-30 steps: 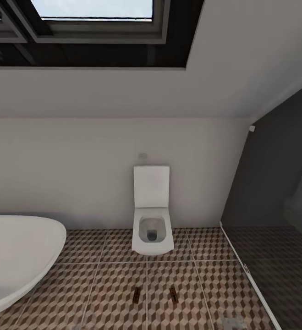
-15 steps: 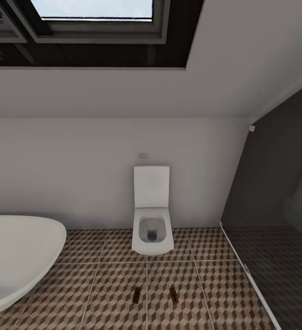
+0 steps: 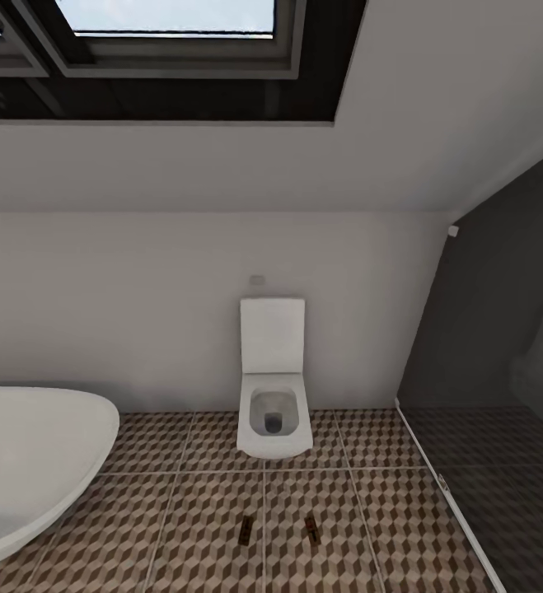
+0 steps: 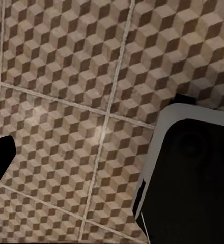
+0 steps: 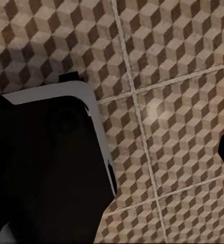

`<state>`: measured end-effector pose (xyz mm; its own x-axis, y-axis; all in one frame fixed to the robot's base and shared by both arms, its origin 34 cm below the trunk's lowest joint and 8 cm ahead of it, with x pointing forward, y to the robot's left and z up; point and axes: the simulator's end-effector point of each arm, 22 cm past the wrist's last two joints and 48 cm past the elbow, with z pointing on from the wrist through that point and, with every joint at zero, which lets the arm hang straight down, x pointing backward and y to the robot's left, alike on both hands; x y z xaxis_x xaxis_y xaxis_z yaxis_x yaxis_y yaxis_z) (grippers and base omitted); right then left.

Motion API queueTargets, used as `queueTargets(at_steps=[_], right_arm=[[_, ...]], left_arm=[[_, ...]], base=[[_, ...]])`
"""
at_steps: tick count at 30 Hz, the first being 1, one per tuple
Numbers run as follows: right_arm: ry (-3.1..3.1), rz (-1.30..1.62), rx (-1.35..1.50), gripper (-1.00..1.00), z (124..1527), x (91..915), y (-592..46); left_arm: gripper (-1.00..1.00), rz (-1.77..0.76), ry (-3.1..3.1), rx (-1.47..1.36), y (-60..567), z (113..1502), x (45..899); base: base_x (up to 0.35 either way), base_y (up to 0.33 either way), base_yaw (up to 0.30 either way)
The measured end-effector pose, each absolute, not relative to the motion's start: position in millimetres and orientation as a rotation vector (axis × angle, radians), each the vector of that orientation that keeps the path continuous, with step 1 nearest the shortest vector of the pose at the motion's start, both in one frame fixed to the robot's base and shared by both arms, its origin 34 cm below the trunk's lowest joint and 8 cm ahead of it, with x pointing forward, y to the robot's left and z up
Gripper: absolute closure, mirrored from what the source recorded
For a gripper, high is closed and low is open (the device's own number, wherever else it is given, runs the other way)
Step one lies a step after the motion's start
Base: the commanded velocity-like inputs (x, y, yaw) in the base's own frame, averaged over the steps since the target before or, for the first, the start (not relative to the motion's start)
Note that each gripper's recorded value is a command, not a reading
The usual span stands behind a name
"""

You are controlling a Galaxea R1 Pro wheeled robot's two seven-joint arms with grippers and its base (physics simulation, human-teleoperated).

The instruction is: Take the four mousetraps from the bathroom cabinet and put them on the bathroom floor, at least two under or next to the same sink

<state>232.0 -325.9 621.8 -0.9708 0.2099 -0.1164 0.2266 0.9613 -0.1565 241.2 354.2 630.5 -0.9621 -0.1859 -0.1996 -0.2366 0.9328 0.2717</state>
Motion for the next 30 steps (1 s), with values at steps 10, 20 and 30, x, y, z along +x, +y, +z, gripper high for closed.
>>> queueTargets(at_steps=[10,20,30], right_arm=[[3.014,-0.251,0.362,-1.00,621.6,232.0,-323.6],[3.002,-0.244,0.362,-1.00,621.9,236.4,-321.8],[2.949,-0.230,0.365,-1.00,623.1,249.4,-315.4]], left_arm=[[-1.00,0.441,2.921,-0.366,353.4,630.1,238.4],[-1.00,0.431,2.915,-0.364,352.3,629.9,240.1],[-1.00,0.429,2.915,-0.362,352.2,629.9,240.4]], base=[[0.000,0.000,0.000],[0.000,0.000,0.000],[0.000,0.000,0.000]])
